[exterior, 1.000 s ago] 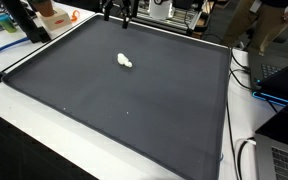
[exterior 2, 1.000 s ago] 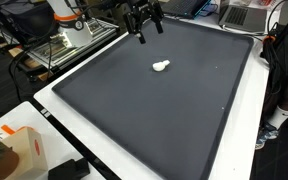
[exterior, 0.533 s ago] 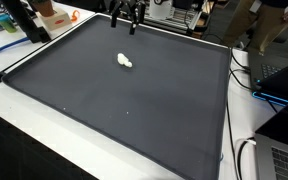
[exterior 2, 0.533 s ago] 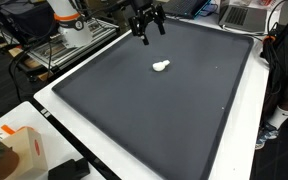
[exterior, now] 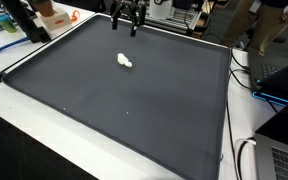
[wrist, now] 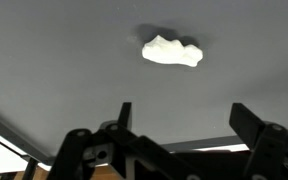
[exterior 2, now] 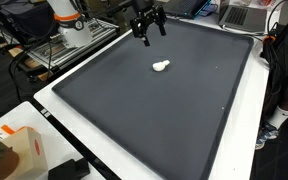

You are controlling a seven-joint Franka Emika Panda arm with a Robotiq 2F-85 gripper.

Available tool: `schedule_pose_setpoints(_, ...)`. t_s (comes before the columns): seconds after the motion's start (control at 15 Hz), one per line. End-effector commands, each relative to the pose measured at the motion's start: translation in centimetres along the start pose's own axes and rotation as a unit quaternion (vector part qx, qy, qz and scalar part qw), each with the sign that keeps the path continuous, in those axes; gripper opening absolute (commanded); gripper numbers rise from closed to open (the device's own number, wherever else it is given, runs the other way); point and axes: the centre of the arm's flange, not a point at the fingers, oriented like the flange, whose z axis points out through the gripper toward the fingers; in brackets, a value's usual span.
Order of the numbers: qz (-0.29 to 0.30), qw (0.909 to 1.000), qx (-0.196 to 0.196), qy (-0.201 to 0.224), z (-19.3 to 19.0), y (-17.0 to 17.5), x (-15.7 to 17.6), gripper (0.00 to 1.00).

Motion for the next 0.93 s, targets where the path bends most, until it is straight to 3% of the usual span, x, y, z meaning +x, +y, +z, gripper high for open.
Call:
schedule_pose_setpoints(0.0, 0.000, 1.0000, 0.000, -0.004, 0.4, -0.2, 0.1, 1.00)
schedule_pose_setpoints(0.87, 0.004, 0.9987, -0.005, -0.051, 4.8, -0.3, 3.8, 1.00)
